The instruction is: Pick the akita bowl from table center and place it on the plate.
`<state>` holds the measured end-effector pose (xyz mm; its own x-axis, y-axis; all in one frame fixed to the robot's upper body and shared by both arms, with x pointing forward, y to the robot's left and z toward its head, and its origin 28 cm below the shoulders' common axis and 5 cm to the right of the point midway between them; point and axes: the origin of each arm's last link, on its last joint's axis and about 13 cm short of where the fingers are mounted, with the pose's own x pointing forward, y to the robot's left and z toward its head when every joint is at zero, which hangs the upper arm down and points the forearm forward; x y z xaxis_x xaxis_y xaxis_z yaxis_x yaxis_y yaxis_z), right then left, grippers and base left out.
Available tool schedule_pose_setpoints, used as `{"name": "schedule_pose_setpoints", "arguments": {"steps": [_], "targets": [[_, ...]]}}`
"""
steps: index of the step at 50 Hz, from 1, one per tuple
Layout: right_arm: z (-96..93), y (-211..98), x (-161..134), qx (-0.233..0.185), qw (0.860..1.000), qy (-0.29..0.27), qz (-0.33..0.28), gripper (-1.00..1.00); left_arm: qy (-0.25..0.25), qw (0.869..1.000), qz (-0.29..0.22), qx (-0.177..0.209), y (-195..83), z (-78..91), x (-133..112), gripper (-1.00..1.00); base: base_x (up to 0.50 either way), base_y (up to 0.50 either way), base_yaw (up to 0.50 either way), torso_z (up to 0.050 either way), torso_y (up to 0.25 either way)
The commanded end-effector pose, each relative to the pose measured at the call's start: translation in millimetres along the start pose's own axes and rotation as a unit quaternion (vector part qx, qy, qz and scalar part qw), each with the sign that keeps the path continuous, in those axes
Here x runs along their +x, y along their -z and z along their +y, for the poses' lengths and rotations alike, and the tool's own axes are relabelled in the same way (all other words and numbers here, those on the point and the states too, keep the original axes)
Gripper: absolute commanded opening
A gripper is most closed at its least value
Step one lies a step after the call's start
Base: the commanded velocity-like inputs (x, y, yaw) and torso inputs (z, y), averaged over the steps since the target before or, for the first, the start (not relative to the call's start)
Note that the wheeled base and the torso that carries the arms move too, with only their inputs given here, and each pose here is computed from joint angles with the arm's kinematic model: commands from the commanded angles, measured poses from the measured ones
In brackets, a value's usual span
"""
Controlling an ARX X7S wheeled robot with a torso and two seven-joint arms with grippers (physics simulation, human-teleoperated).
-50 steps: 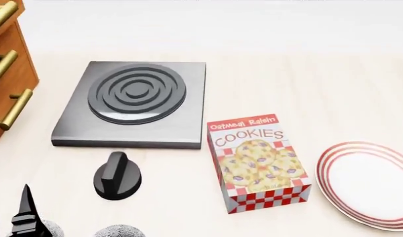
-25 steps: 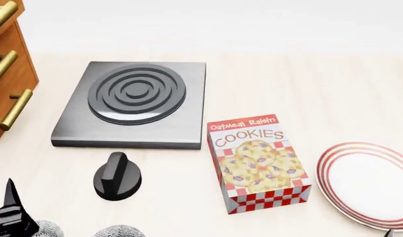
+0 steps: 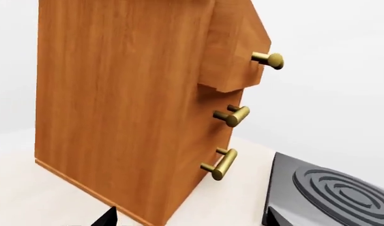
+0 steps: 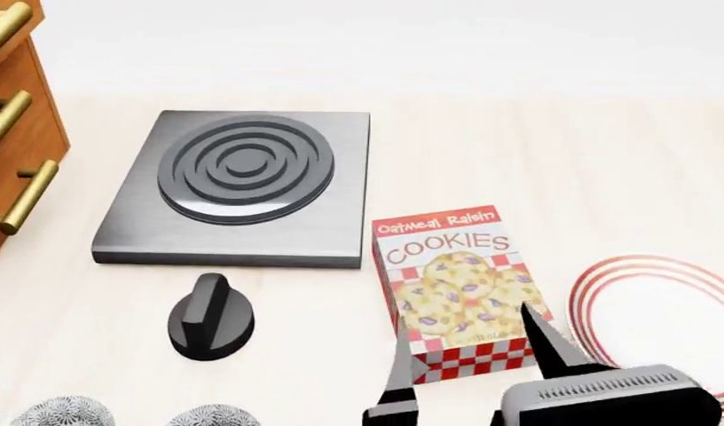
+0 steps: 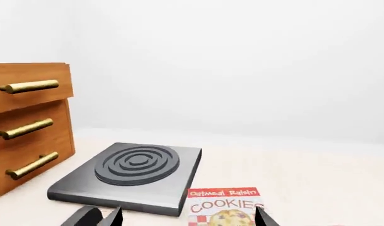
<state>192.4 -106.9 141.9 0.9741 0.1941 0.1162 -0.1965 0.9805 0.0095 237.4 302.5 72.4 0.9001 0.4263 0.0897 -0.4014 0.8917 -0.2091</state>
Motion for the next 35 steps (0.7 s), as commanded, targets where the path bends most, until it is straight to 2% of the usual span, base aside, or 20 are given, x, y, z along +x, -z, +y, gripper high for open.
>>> {"name": "schedule_pose_setpoints", "arguments": {"steps": [1,5,7,15,21,28,31,35], "targets": [[9.0,-9.8,22.4,0.027,0.993,-0.105,0.057,1.00,-0.018,1.000,0.003,-0.022,-3.8,7.0,2.9,1.00,0.00,0.00,0.00,0.000,0.000],[12.3,-7.0,27.7,0.059,0.985,-0.134,0.092,1.00,-0.023,1.000,0.001,-0.021,-3.6,7.5,3.1,1.00,0.00,0.00,0.00,0.000,0.000],[12.8,-5.0,31.9,0.062,0.981,-0.139,0.117,1.00,-0.023,1.000,0.001,-0.021,-3.5,7.7,2.7,1.00,0.00,0.00,0.00,0.000,0.000],[11.7,-3.0,45.1,0.120,0.967,-0.142,0.176,1.00,-0.026,0.999,-0.003,-0.025,-4.9,9.4,2.4,1.00,0.00,0.00,0.00,0.000,0.000],[14.4,-1.8,52.2,0.166,0.948,-0.156,0.221,1.00,-0.024,0.999,0.001,-0.029,-3.8,9.4,2.8,1.00,0.00,0.00,0.00,0.000,0.000],[19.8,-8.7,51.9,0.168,0.937,-0.173,0.252,1.00,-0.028,0.999,0.003,-0.029,-2.8,9.6,3.9,1.00,0.00,0.00,0.00,0.000,0.000],[21.1,-10.7,51.6,0.145,0.937,-0.178,0.264,1.00,-0.031,0.999,-0.002,-0.028,-3.1,9.6,4.3,1.00,0.00,0.00,0.00,0.000,0.000],[22.0,-8.0,52.2,0.144,0.929,-0.182,0.287,1.00,-0.034,0.999,0.001,-0.028,-2.6,8.8,4.7,1.00,0.00,0.00,0.00,0.000,0.000]]}}
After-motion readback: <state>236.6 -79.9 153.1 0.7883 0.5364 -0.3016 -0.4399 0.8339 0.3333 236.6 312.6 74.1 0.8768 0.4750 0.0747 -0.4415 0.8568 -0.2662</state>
